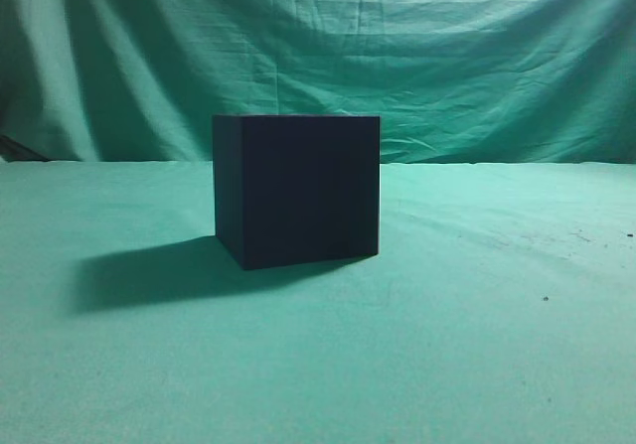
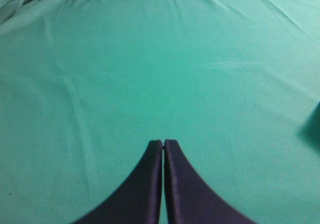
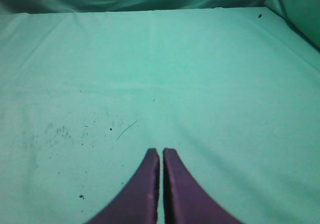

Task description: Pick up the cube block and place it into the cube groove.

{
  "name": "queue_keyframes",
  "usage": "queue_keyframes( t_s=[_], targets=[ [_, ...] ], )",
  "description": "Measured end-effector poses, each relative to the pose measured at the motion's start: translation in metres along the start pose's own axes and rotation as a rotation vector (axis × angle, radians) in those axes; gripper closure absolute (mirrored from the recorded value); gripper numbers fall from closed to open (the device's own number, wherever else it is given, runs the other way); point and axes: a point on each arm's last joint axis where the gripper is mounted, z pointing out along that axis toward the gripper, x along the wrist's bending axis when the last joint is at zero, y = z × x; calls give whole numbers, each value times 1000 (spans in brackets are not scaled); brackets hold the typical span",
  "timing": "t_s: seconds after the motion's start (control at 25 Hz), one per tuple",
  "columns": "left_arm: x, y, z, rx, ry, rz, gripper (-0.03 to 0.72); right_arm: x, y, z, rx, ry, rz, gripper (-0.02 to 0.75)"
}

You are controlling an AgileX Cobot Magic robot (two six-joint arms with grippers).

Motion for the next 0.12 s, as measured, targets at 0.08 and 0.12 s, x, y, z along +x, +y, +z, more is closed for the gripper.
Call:
queue_keyframes(
  t_s=[0.08,0.12],
  targets=[
    [0,0,0,0,0,0,688,0,0,0,0,0,0,738],
    [0,0,0,0,0,0,688,0,0,0,0,0,0,738]
  ],
)
